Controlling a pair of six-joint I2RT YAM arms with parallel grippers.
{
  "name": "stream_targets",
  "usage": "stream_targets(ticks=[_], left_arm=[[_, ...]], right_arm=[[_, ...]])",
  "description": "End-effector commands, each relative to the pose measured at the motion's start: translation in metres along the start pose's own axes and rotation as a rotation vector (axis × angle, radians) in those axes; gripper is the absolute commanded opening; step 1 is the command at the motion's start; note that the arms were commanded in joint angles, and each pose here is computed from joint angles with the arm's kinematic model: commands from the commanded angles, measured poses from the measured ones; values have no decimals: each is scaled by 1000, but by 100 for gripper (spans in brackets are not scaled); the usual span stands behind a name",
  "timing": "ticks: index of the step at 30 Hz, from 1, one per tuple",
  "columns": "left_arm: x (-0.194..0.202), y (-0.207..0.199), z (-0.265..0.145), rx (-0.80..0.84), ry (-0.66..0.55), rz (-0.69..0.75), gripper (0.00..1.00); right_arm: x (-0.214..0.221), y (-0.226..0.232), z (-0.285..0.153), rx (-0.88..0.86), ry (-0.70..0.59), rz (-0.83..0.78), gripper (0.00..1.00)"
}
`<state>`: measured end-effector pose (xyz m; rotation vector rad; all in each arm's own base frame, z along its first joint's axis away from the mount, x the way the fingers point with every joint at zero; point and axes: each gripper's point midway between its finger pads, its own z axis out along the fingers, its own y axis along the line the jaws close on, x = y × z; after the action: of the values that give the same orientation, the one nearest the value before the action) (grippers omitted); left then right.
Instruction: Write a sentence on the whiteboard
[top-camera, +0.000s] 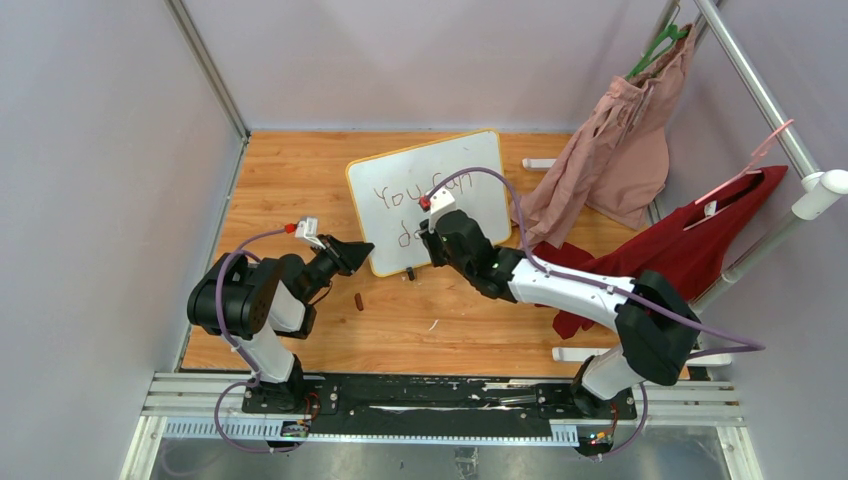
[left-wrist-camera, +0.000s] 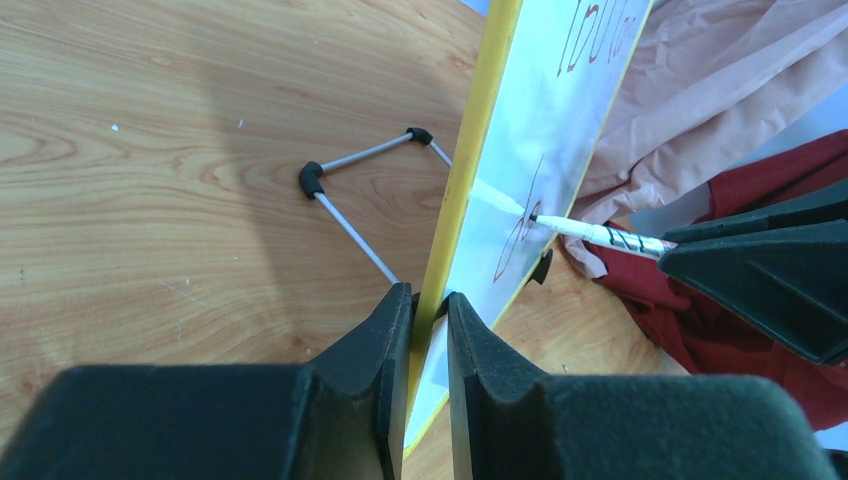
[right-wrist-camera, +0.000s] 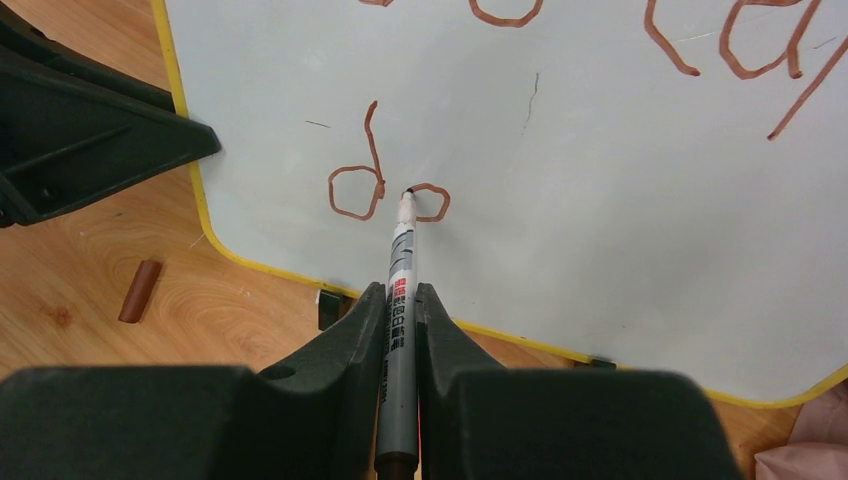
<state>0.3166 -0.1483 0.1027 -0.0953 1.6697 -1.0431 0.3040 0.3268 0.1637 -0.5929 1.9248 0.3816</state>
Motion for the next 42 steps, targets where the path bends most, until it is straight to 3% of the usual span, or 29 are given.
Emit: stream_targets(ticks=[1,12,21,28,42], left_arm=[[-11,-10,0,40,-36,39,0],[-10,-10,0,39,-35,39,0],[-10,-10,0,39,-35,41,0],[-10,-9,0,40,-33,43,0],[-9,-9,1,38,-32,44,0]], right_arm=[[1,10,4,-20,8,4,0],[-31,-14,-35,39,-96,23,0],[-42,-65,-68,123,-181,107,0],[-49,-76,-60,108,-233,147,0],[-44,-52,-29,22,-171,116,0]])
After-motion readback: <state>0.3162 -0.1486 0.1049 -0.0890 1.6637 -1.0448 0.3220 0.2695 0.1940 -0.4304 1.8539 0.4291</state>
